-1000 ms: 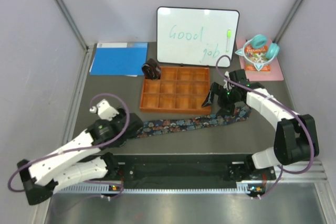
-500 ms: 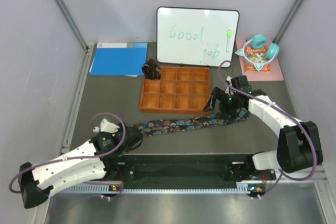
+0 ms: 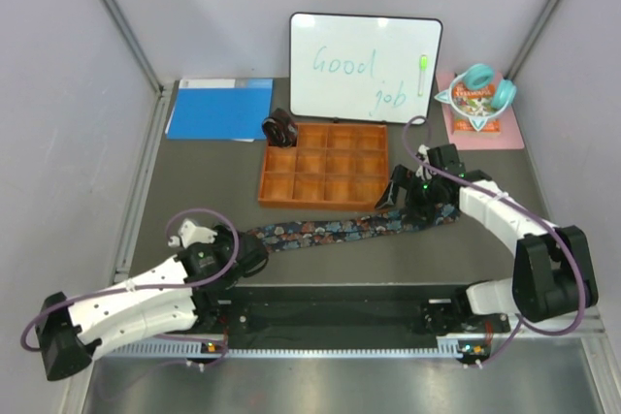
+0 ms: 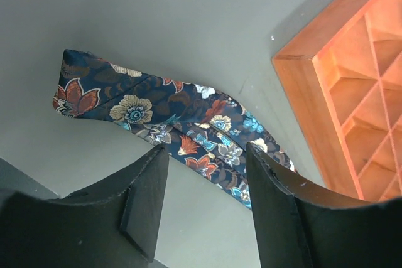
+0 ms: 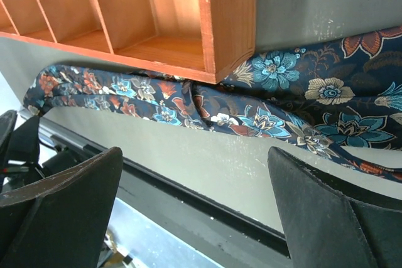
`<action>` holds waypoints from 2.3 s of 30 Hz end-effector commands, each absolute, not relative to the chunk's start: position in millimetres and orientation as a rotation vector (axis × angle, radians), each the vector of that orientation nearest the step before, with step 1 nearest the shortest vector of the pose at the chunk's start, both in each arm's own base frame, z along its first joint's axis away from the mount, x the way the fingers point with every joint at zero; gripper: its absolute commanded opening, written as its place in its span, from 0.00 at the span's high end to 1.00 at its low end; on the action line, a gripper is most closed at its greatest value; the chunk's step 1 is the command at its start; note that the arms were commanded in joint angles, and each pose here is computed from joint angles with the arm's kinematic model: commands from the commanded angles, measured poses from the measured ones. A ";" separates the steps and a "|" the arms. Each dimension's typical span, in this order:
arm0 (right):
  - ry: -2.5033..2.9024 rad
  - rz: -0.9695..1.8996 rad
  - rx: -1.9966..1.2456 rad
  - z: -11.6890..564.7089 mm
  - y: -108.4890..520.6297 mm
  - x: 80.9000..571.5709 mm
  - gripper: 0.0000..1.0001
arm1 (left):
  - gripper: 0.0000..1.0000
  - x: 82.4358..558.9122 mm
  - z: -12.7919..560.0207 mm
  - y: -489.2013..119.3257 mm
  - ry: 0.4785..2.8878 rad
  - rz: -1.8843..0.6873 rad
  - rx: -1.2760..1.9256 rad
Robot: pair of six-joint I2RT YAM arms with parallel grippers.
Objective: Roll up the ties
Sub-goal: Flatten out the tie at the center of the board.
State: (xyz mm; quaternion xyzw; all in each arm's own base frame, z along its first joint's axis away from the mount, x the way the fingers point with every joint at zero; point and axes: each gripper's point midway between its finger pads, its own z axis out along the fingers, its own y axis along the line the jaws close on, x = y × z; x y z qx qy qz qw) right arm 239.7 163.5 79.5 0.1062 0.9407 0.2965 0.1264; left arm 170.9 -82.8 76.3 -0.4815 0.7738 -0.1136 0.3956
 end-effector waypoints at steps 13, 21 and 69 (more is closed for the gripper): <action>2.682 0.868 0.265 89.0 163.9 241.5 0.01 | 0.40 177.9 44.7 -81.9 1.912 -0.231 -1.254; 2.689 0.862 0.272 85.8 163.5 241.6 0.01 | 0.47 181.5 45.7 -71.5 1.867 -0.213 -1.209; 2.651 0.864 0.128 98.1 178.9 241.8 0.01 | 0.32 160.1 140.0 -36.4 1.754 -0.582 -1.187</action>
